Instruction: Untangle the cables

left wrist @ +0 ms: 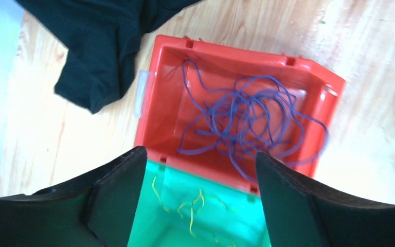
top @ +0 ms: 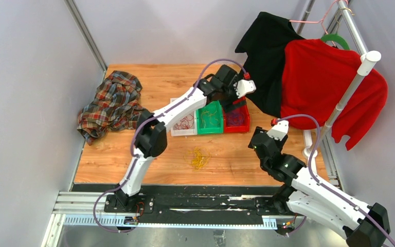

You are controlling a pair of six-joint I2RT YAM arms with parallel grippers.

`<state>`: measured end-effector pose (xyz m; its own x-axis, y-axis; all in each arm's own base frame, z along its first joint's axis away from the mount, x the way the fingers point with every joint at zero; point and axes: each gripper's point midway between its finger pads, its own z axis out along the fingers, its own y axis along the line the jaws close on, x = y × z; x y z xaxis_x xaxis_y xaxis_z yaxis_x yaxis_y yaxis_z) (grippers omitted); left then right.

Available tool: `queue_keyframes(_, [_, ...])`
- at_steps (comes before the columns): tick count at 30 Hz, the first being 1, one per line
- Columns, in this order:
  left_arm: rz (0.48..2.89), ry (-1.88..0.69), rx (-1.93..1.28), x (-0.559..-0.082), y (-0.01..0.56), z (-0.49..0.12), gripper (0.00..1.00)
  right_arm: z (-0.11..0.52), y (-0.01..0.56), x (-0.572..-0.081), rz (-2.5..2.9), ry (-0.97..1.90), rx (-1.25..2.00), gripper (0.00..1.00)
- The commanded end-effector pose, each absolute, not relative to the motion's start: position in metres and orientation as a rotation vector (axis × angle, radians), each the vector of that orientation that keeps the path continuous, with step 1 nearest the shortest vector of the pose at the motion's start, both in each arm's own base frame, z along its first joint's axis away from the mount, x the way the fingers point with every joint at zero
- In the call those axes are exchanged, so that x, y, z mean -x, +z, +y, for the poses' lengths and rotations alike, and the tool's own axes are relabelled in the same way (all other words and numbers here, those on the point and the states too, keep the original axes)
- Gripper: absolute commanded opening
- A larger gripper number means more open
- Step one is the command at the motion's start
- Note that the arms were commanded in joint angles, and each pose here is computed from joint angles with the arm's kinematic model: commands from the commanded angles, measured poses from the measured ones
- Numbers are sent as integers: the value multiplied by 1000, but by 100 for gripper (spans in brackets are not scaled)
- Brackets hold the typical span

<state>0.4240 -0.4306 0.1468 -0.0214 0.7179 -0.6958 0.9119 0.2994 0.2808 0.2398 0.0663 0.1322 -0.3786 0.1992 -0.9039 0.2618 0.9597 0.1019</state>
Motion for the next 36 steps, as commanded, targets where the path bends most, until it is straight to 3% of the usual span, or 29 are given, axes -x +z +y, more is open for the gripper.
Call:
queue_keyframes(1, [1747,-312,-1462,-387,242,-396,84,66,153,-244,1948,-61,-317,71])
queue_keyframes(5, [1816,-371,-1493,-339,252,-348,88,77,158,-247,1973,-27,-267,76])
queue_keyframes(11, [1845,-544,-1729,-239,202,-283,93,101,150,-252,2003,66,-186,79])
queue_keyframes(15, [1904,-636,-1849,-204,158,-263,93,115,143,-254,2022,124,-122,79])
queue_keyframes(23, [2036,-599,-1924,-222,93,-253,86,135,147,-252,2023,227,-32,77])
queue_keyframes(36, [2057,-574,-1799,-251,46,-248,84,157,140,-253,2041,327,35,66])
